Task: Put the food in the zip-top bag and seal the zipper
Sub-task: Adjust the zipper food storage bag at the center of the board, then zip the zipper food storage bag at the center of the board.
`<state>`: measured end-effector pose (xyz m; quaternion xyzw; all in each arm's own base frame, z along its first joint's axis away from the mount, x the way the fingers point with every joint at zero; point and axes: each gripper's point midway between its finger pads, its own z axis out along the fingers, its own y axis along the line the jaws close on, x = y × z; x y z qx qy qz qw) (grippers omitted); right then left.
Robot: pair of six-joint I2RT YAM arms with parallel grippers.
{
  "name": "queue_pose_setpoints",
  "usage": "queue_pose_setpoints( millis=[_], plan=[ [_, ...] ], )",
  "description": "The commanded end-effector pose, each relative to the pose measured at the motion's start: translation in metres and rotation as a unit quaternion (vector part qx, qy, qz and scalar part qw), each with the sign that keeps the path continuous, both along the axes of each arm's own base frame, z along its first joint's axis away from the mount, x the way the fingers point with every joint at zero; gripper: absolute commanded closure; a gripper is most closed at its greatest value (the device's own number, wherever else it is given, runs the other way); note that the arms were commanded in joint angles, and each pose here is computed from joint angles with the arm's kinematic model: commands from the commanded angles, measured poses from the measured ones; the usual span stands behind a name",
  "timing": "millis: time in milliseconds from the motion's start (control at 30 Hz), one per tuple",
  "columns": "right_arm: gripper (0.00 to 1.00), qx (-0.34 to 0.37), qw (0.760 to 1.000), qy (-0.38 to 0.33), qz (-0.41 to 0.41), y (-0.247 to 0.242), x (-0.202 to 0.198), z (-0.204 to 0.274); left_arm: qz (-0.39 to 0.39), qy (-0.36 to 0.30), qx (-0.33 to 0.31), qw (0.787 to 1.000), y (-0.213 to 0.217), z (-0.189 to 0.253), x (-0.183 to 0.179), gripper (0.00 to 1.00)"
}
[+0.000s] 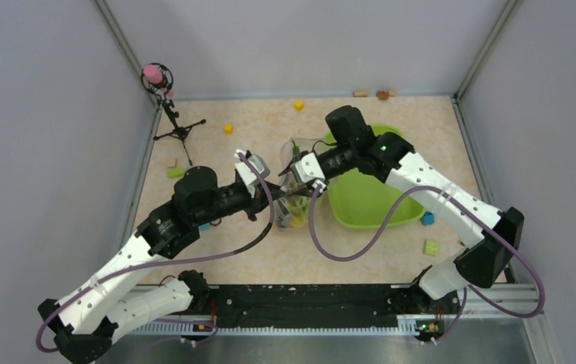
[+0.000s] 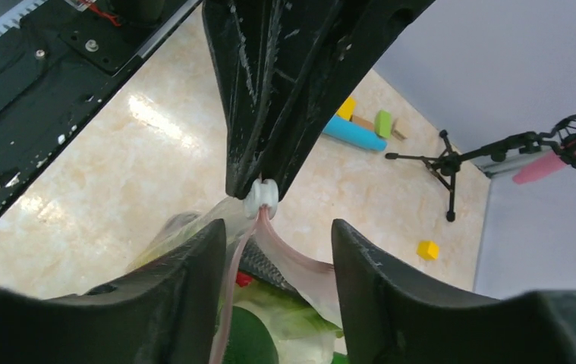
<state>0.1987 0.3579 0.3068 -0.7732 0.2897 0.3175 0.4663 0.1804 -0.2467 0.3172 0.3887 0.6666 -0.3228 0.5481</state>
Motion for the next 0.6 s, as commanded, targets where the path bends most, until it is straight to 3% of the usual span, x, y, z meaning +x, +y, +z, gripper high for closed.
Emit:
queue_pose_setpoints(
  millis=[0,267,300,333,367,467,567],
  plan=[
    [0.55,-0.023,0.999,-0.022,0.014,0.002,0.001,-0.004,-0.029,-0.063,-0.05,0.996,0.002,0.044,-0.014,1.0],
    [0.94,-0.022,1.0,-0.011,0.011,0.005,0.002,0.002,-0.014,-0.066,-0.043,0.997,0.01,0.039,-0.013,0.99],
    [1.0,-0.024,1.0,-0.005,0.005,0.005,0.003,0.004,-0.002,-0.064,-0.048,0.997,0.013,0.038,-0.012,0.84],
    [1.0,-0.024,1.0,0.002,-0.002,0.005,0.004,0.007,0.014,-0.059,-0.054,0.997,0.017,0.036,-0.01,0.6],
    [1.0,-0.025,1.0,0.011,-0.009,0.005,0.004,0.009,0.033,-0.047,-0.061,0.996,0.021,0.03,-0.006,0.47],
    [1.0,-0.025,0.999,0.028,-0.012,0.005,0.001,0.012,0.069,-0.055,-0.078,0.993,0.03,0.009,0.0,0.22],
    [1.0,-0.026,0.998,0.048,-0.018,0.006,-0.001,0.014,0.084,-0.055,-0.103,0.99,0.032,-0.004,0.004,0.14]
  ],
)
